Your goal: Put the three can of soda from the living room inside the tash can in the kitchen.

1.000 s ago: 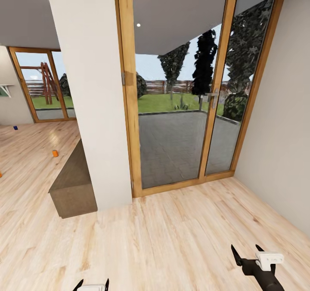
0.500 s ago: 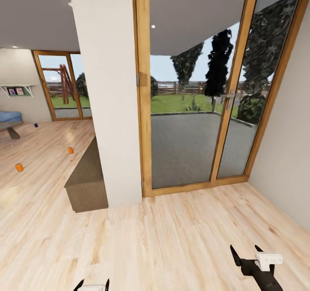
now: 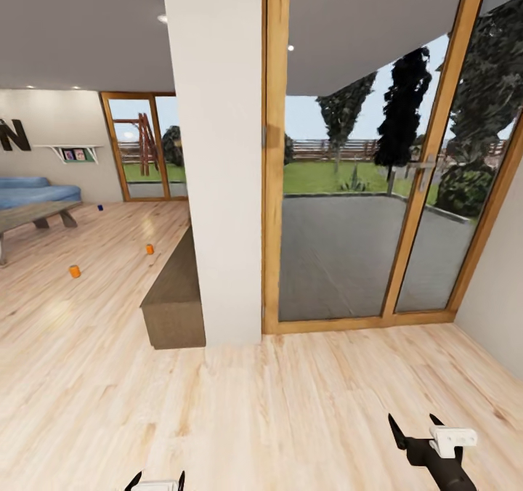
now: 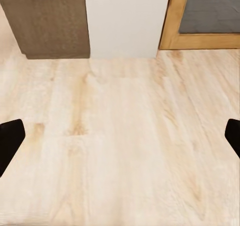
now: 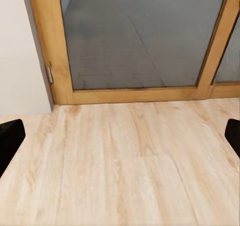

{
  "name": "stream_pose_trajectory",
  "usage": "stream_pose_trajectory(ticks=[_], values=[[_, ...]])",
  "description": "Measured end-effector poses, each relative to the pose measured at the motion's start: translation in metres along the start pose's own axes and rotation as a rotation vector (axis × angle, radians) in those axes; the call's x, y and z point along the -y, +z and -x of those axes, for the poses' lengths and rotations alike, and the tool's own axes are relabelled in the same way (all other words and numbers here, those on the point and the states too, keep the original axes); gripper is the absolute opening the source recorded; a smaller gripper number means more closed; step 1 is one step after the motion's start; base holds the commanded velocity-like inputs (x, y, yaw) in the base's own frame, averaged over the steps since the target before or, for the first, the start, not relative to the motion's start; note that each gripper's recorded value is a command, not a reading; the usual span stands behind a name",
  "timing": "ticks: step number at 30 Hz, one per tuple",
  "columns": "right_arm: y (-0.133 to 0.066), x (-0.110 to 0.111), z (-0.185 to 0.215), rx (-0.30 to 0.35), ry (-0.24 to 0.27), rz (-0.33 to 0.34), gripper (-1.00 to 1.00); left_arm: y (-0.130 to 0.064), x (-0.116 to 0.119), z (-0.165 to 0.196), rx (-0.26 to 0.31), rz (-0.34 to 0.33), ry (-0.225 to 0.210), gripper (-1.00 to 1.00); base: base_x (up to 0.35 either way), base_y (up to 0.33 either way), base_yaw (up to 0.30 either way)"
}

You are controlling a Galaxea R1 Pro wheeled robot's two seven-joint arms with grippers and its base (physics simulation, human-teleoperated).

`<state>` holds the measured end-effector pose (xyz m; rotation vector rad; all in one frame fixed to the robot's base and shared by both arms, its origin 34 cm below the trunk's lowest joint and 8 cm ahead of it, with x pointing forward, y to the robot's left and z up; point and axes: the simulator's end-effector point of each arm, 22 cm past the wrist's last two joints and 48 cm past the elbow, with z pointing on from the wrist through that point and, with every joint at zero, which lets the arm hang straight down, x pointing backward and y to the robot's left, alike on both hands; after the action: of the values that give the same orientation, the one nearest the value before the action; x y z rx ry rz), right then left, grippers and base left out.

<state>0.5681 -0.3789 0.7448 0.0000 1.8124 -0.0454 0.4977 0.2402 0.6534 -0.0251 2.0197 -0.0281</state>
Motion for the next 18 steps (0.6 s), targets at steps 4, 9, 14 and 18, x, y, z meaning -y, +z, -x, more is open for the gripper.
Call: stream_pose_trajectory(ticks=[4,9,14,18], values=[[-0.0001,0.0,0.0011,0.003,0.0,0.0,1.0,0.0,0.0003,0.0011,0.003,0.0,0.0,1.0,0.0,0.0,0.245],[-0.0002,0.0001,0.0026,0.006,0.0,0.0,1.0,0.0,0.0004,0.0023,0.006,-0.001,0.0,1.0,0.0,0.0,0.244],[-0.0003,0.0001,0.0039,0.009,0.0,0.0,1.0,-0.0001,0.0004,0.0034,0.009,-0.001,0.0,1.0,0.0,0.0,0.242],[-0.0005,0.0001,0.005,0.011,0.0,0.0,1.0,-0.0002,0.0005,0.0046,0.012,-0.001,0.0,1.0,0.0,0.0,0.24]])
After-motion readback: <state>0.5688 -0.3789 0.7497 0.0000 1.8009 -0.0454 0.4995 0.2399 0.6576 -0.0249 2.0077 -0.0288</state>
